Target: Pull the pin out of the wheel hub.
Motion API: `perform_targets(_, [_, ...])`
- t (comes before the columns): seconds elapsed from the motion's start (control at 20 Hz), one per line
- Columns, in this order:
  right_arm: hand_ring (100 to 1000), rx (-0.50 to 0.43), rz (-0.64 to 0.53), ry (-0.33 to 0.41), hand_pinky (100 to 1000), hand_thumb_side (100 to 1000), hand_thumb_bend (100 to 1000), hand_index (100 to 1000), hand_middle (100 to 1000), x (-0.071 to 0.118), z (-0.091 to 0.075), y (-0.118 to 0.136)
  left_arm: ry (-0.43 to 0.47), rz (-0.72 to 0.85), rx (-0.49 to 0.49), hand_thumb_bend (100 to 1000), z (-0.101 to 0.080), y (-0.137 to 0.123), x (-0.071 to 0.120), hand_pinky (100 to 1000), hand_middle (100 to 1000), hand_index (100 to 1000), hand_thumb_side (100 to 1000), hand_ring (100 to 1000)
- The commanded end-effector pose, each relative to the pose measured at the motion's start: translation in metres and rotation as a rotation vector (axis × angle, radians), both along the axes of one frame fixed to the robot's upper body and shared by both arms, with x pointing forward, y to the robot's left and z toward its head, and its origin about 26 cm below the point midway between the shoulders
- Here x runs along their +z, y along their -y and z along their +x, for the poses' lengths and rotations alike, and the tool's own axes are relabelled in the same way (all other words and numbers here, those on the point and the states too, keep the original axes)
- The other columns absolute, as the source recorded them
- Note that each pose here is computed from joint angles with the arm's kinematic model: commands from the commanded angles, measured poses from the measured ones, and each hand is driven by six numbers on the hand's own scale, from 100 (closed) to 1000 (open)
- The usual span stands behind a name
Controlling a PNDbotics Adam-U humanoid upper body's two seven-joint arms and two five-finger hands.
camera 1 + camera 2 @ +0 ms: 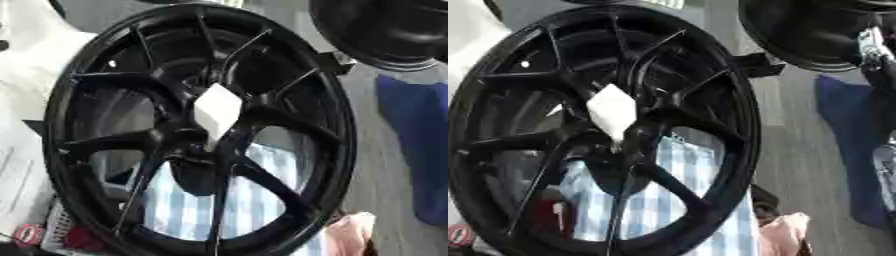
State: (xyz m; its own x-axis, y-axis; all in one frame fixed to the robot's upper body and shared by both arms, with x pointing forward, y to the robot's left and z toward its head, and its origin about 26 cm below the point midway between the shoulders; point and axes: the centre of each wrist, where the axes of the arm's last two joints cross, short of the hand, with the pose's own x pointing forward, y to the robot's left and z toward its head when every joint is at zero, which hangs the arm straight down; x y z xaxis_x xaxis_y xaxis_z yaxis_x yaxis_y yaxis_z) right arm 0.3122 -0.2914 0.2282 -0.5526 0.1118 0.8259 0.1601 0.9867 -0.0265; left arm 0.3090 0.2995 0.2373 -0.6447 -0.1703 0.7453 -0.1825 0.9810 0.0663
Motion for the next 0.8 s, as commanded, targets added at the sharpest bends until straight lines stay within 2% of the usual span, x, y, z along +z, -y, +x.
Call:
perform_targets(0.05, [641,0.003,-0.071,0.050,767,445,144,687,627,0.018,-0.005,0.002,0.025,0.018,-0.002,100,-0.003,0.000,0.007,686,653,755,779,714])
perform_targets(0.15, [645,0.016,-0.143,0.068,770,438,144,690,631,0.029,-0.008,0.001,0.023,0.022,0.001,100,-0.003,-0.001,0.006,686,653,755,778,714])
perform_targets(0.25, [659,0.048,-0.275,0.089,779,425,153,701,645,0.046,-0.011,-0.001,0.022,0.024,0.004,100,-0.003,-0.002,0.006,686,654,755,777,714])
perform_targets(0.6, [708,0.173,-0.925,0.161,815,421,230,737,694,0.107,-0.019,-0.013,0.011,0.043,-0.005,100,-0.002,-0.001,0.006,685,652,750,777,714])
perform_targets(0.8, [723,0.264,-1.161,0.204,826,414,261,748,708,0.126,-0.022,-0.026,0.006,0.054,-0.008,100,-0.002,-0.002,0.006,684,652,749,776,715])
